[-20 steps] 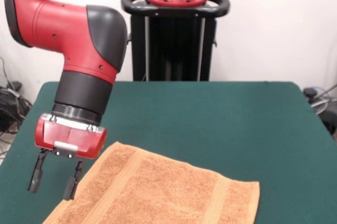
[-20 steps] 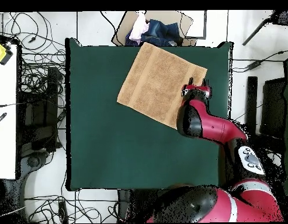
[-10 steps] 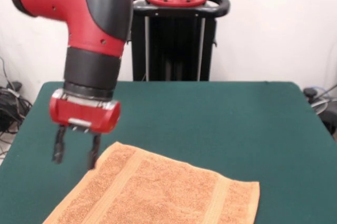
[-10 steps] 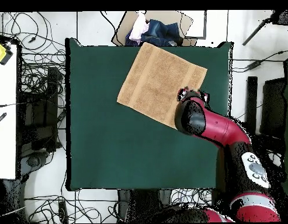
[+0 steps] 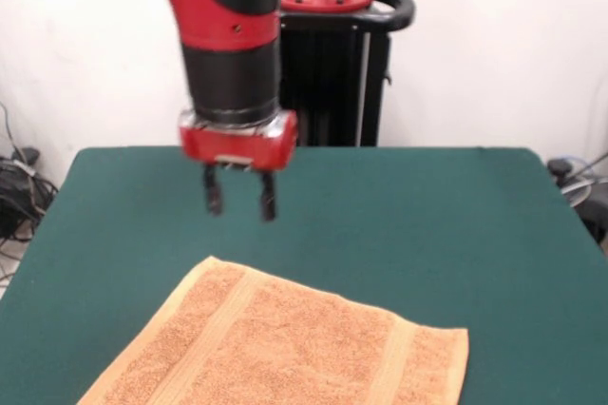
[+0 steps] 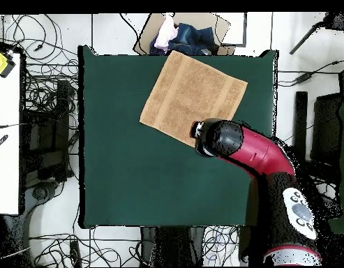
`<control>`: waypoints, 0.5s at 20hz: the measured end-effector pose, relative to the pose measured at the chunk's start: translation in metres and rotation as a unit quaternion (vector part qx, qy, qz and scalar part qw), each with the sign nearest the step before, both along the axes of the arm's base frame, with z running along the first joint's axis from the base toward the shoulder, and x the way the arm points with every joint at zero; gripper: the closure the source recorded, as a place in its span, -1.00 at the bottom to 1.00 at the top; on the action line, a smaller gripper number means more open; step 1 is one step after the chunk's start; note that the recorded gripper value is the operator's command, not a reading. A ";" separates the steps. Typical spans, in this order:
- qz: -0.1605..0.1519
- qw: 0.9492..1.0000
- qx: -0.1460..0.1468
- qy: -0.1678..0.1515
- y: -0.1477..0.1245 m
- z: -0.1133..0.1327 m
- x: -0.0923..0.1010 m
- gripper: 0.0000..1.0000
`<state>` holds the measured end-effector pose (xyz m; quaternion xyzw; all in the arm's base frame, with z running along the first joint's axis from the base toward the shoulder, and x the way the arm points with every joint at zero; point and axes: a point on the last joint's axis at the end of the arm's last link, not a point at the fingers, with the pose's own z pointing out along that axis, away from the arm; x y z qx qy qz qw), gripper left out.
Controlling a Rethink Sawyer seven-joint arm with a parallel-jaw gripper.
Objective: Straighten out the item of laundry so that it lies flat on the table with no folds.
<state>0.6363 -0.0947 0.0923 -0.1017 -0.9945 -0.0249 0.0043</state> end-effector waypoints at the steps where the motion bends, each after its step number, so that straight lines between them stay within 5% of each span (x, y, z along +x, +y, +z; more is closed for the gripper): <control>1: 0.000 1.000 0.007 0.011 0.005 0.004 -0.002 -1.00; 10: -0.006 1.000 0.019 0.023 0.015 0.015 -0.001 -1.00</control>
